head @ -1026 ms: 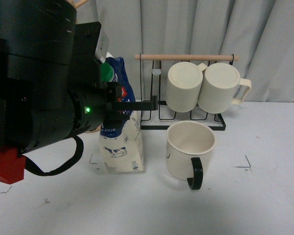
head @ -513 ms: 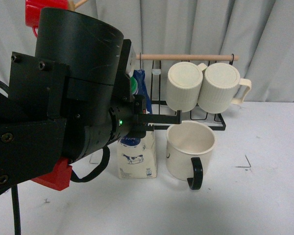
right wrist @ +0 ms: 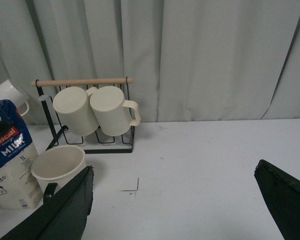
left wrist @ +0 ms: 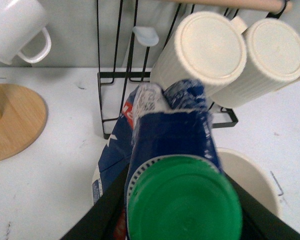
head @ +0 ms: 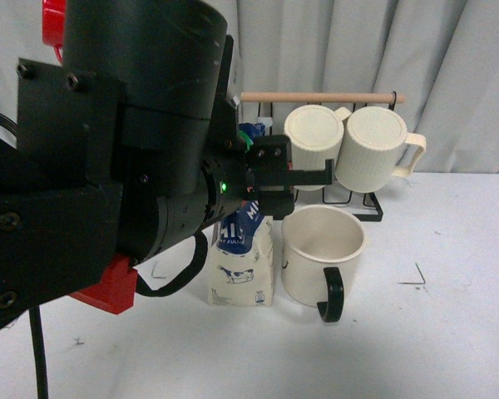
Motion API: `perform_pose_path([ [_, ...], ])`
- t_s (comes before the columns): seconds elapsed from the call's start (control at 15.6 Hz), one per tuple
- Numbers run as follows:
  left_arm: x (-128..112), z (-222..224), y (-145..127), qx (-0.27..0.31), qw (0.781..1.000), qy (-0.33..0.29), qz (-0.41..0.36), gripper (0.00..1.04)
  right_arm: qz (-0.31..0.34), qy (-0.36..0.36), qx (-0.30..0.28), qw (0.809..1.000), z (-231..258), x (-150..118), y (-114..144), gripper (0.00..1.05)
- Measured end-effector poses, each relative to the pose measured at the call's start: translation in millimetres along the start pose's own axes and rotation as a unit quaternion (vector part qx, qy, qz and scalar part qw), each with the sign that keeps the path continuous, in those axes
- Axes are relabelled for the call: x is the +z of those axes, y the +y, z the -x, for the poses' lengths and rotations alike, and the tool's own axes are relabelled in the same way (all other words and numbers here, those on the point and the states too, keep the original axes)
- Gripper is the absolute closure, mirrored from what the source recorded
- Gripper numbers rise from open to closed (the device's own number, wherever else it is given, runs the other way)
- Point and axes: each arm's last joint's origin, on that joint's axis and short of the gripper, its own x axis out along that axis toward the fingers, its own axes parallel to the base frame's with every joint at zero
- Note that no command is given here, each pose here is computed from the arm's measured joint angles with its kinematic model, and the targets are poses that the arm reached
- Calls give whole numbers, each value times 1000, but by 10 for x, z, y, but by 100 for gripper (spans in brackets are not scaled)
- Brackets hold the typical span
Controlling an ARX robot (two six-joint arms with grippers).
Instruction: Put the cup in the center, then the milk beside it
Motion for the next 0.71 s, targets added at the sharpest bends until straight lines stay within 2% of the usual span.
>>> perform_pose_path([
  [0.26,303,443,50,-21,998,-64,18,12,0,0,0,1000,0,0,0,6],
  [0.32,351,528,86,-19,997,-75,17,5,0,0,0,1000,0,0,0,6],
  [0.58,407,693,210,-9,996,-86,19,7,0,0,0,1000,0,0,0,6],
  [0.64,429,826,323,41,987,-153,5,16,0,0,0,1000,0,0,0,6],
  [0.71,392,1067,562,99,980,-173,-22,29,0,0,0,1000,0,0,0,6],
])
